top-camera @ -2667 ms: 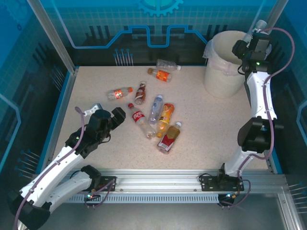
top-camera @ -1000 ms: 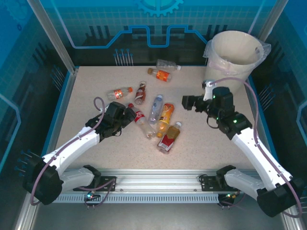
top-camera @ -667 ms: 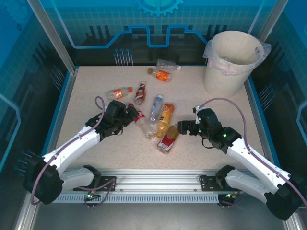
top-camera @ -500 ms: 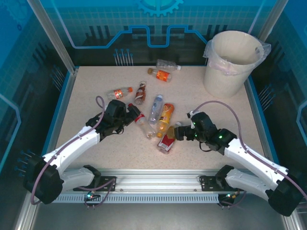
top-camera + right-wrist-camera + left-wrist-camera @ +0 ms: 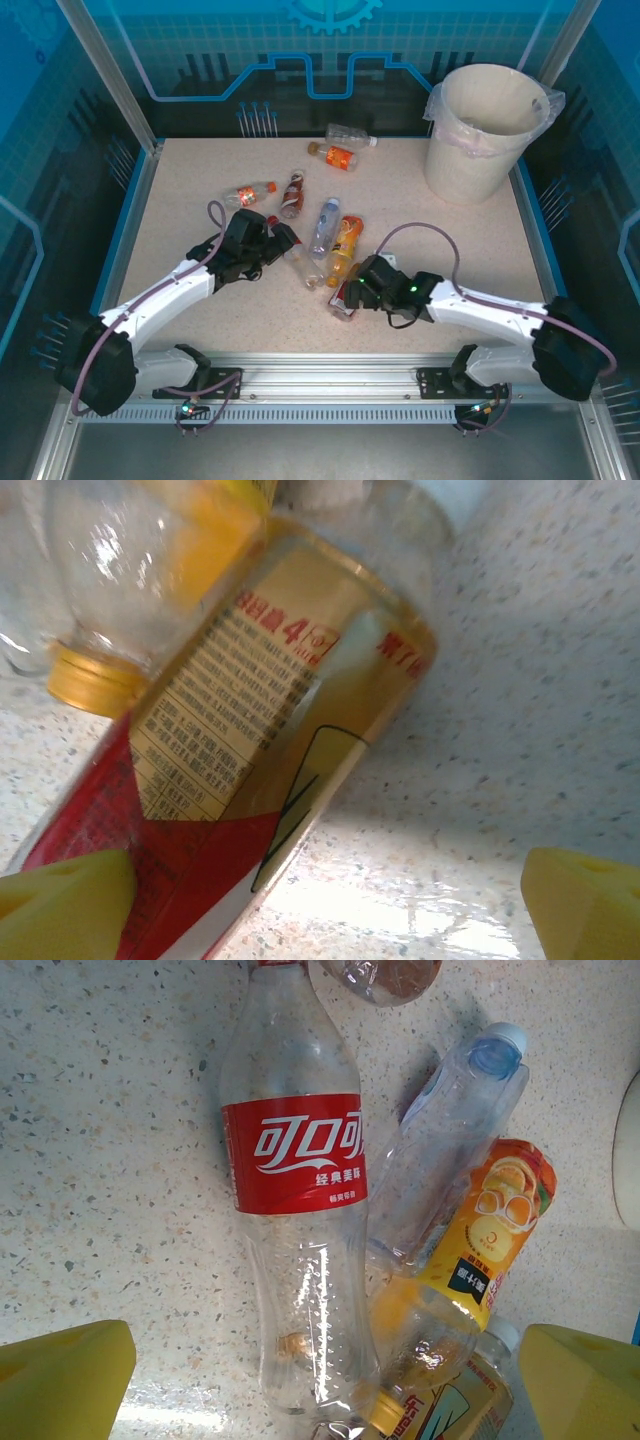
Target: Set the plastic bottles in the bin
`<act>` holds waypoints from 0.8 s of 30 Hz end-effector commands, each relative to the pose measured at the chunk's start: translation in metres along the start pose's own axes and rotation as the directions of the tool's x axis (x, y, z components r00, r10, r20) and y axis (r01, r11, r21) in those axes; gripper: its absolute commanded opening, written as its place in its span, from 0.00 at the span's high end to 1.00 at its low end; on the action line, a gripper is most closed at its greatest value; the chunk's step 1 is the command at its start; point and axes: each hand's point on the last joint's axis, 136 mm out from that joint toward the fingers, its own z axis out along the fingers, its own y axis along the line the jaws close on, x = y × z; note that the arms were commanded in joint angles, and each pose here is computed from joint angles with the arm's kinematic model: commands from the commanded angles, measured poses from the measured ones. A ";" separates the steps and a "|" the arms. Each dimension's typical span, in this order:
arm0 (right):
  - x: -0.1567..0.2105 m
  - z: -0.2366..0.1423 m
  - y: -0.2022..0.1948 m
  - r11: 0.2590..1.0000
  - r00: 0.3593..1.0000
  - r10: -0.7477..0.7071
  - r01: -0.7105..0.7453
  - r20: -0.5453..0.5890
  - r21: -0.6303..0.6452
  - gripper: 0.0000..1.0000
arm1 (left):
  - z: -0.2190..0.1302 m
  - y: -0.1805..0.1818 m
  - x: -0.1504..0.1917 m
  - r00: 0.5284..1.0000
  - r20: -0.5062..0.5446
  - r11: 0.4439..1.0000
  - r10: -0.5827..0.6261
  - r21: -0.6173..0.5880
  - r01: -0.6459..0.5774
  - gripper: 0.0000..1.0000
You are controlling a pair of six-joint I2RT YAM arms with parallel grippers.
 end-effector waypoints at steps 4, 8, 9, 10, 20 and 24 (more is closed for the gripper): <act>0.003 0.008 0.002 0.995 0.999 0.025 -0.027 0.021 0.092 0.00 | 0.003 0.008 0.002 0.999 -0.012 0.999 0.041 -0.022 -0.041 0.01; 0.009 0.006 -0.024 0.985 0.999 0.032 -0.034 0.010 0.170 0.00 | 0.003 0.008 0.003 0.998 -0.018 0.998 0.056 -0.019 -0.056 0.01; 0.009 0.004 -0.032 0.982 0.999 0.037 -0.038 0.012 0.184 0.00 | 0.004 0.006 0.003 0.998 -0.023 0.998 0.061 -0.014 -0.061 0.01; 0.009 0.003 -0.039 0.980 0.999 0.043 -0.044 0.010 0.192 0.00 | 0.004 0.004 0.004 0.998 -0.027 0.998 0.065 -0.006 -0.066 0.01; -0.011 -0.030 -0.076 0.991 0.996 0.088 -0.089 0.020 0.099 0.00 | 0.007 -0.001 0.012 0.995 -0.066 0.997 0.076 0.036 -0.074 0.01; -0.017 -0.032 -0.055 0.980 0.980 0.200 -0.200 0.005 0.000 0.00 | 0.013 -0.001 0.016 0.994 -0.084 0.997 0.065 0.043 -0.062 0.01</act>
